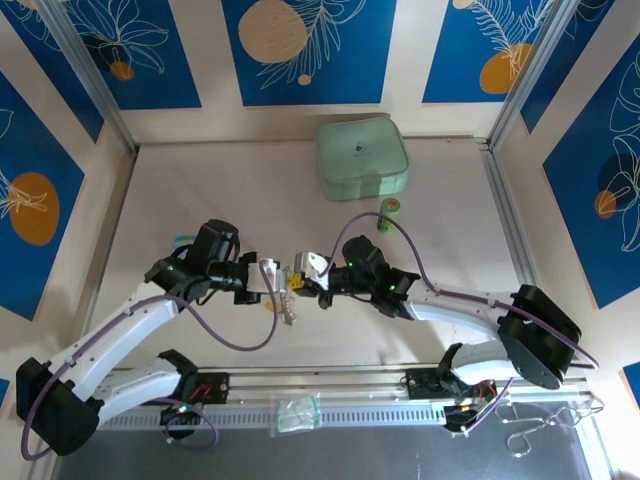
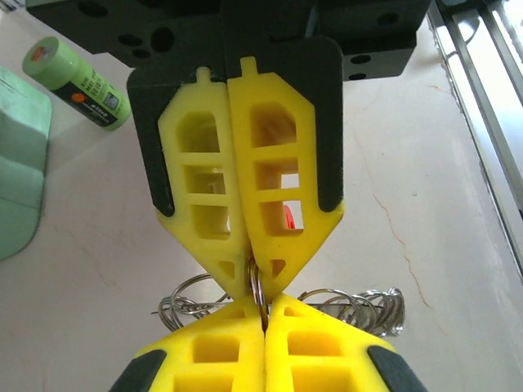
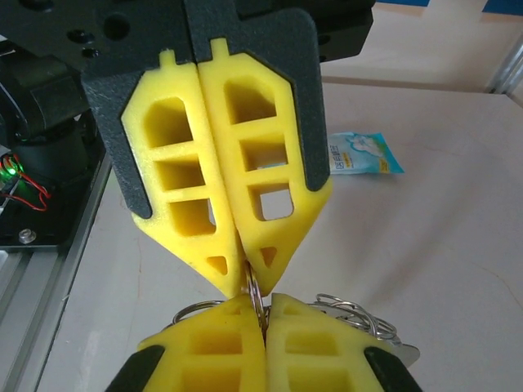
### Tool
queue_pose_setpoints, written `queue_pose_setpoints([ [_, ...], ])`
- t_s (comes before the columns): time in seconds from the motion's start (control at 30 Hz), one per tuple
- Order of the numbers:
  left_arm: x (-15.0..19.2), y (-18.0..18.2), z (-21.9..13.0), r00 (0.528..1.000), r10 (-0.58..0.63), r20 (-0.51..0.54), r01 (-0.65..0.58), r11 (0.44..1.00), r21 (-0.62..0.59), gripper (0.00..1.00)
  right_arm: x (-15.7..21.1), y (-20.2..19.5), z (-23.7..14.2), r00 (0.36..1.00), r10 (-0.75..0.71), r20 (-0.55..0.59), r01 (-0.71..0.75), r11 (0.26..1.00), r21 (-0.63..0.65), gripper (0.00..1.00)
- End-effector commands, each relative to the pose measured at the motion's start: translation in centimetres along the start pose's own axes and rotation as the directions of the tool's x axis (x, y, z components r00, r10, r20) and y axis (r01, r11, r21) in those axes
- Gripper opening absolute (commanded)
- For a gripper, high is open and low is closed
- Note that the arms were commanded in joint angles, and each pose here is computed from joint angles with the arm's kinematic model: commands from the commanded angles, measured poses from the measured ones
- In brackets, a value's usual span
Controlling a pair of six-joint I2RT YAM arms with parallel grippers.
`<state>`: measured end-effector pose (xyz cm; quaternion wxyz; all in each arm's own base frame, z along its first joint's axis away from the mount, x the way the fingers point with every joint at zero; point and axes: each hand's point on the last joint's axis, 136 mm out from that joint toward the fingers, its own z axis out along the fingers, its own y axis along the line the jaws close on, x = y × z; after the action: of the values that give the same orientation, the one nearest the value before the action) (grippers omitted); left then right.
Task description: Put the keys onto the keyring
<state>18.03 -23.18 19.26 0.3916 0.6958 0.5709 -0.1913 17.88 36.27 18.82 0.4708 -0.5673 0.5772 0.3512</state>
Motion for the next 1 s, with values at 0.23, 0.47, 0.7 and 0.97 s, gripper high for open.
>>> queue_pose_setpoints([
  [0.23, -2.5, 0.7, -0.9, 0.981, -0.095, 0.17, 0.11, 0.991, -0.077, 0.0, 0.1, -0.3, -3.6, 0.989, 0.136, 0.062, -0.138, 0.99, 0.017, 0.49],
  [0.47, -2.2, 0.0, -0.7, 0.978, -0.092, 0.185, 0.107, 0.992, -0.07, 0.0, -0.2, 0.3, -2.7, 0.984, 0.164, 0.064, -0.162, 0.986, -0.042, 0.48],
  [0.7, -2.1, -0.1, -0.7, 0.979, -0.088, 0.186, 0.104, 0.992, -0.073, 0.0, -0.6, 0.8, -2.5, 0.986, 0.153, 0.065, -0.148, 0.986, -0.079, 0.4],
  [0.97, -2.2, 0.0, -0.8, 0.979, -0.095, 0.182, 0.109, 0.992, -0.068, 0.0, -1.4, 0.4, -2.3, 0.989, 0.124, 0.08, -0.12, 0.992, -0.05, 0.28],
])
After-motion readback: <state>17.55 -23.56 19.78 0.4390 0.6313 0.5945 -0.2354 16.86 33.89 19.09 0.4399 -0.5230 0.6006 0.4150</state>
